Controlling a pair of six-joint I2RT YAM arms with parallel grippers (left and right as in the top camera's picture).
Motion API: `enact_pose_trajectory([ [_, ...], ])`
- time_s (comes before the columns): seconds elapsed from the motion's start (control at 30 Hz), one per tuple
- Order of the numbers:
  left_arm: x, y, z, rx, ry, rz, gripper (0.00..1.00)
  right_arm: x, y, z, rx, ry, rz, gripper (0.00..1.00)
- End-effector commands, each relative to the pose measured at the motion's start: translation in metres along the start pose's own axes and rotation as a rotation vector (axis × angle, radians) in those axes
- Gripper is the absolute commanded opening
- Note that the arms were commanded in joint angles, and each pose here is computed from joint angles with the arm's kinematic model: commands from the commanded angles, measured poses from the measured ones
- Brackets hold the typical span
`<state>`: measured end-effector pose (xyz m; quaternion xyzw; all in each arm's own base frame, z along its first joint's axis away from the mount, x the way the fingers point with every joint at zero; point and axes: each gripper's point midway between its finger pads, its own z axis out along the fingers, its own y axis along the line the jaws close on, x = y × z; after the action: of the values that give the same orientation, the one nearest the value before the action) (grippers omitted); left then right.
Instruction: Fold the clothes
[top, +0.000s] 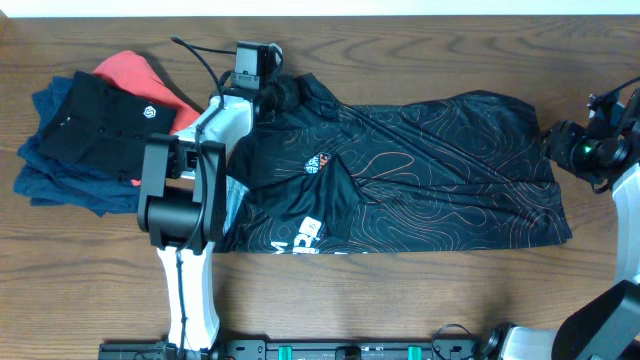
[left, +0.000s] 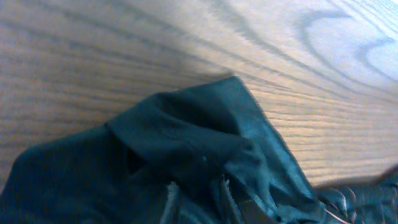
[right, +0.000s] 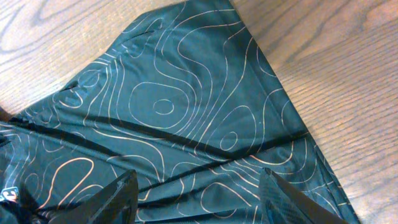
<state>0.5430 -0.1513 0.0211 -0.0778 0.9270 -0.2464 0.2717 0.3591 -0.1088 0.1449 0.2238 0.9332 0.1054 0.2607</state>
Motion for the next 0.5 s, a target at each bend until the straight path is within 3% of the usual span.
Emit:
enact_pose_trajectory([
  [0.0,0.009,0.009,0.009,-0.017,0.018,0.005,0.12,0.002,0.004,0.002,-0.012,0.009,-0.020,0.61],
  [0.07,0.008,0.009,0.009,-0.016,0.015,0.006,0.08,0.001,0.002,0.002,-0.001,0.007,-0.020,0.61],
  [0.27,0.008,0.009,0.009,-0.017,0.016,0.005,0.06,0.001,-0.005,0.002,0.036,0.004,-0.019,0.61],
  [0.3,0.009,0.009,0.009,-0.017,0.019,0.004,0.17,0.001,-0.005,0.002,0.039,0.003,-0.019,0.61],
  [0.37,0.010,0.008,0.009,-0.009,0.024,0.004,0.47,-0.001,-0.006,0.001,0.041,-0.001,-0.020,0.61],
  [0.47,0.012,0.000,0.009,0.033,0.041,-0.031,0.50,-0.002,-0.012,0.001,0.073,-0.009,-0.024,0.62],
])
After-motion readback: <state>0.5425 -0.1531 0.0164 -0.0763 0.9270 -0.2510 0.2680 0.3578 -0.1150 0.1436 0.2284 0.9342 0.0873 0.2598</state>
